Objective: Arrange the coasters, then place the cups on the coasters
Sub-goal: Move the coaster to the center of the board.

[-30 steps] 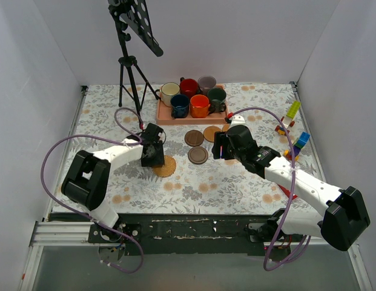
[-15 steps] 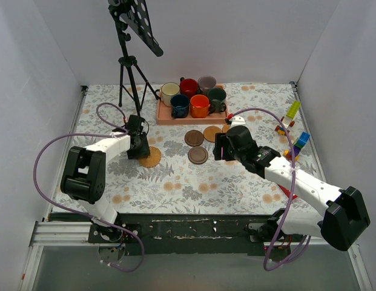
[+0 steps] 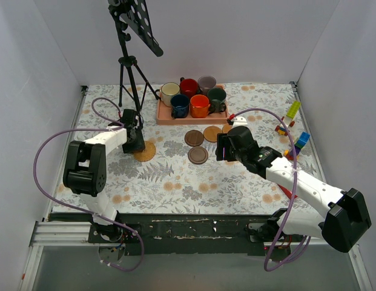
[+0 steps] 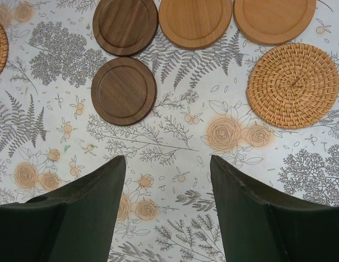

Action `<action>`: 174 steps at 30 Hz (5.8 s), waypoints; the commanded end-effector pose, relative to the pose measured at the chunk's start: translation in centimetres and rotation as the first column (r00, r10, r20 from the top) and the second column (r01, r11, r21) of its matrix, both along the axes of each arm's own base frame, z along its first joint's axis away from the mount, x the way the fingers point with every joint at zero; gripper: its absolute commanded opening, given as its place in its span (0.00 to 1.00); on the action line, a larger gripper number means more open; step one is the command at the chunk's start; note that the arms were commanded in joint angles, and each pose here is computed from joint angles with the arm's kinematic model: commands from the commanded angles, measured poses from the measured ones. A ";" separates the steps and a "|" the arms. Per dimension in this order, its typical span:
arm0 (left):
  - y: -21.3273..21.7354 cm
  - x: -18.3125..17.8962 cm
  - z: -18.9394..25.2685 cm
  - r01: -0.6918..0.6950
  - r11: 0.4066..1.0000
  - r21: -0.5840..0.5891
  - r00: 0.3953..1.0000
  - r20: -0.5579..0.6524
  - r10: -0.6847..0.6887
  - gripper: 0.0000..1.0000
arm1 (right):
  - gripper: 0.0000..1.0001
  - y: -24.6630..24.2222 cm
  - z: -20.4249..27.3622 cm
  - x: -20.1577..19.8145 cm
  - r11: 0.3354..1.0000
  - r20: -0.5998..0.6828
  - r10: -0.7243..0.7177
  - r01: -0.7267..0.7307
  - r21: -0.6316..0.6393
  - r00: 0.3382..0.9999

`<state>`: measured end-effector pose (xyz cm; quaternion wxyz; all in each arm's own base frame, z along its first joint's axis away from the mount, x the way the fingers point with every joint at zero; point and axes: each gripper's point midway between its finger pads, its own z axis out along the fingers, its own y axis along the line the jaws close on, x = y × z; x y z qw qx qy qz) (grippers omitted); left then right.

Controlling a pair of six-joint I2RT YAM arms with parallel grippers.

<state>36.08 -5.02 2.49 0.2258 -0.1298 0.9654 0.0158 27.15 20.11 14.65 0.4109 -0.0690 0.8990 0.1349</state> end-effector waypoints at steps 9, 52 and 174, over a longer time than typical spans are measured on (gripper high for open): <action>2.9 1.0 -0.6 -0.029 0.993 0.116 0.999 -0.012 0.030 0.49 | 0.71 -1.1 2.9 1.0 0.998 0.062 -0.067 0.066 0.019 0.996; -7.4 -0.7 20.3 0.176 0.943 -0.284 0.918 0.394 -0.053 0.98 | 0.78 -11.7 -5.2 8.6 0.987 -0.294 -0.092 0.047 -0.157 0.951; -6.9 -8.2 14.0 0.143 0.954 -0.263 0.962 0.262 -0.072 0.98 | 0.49 12.9 -15.6 -6.1 0.813 -0.490 0.441 -0.566 -0.138 0.752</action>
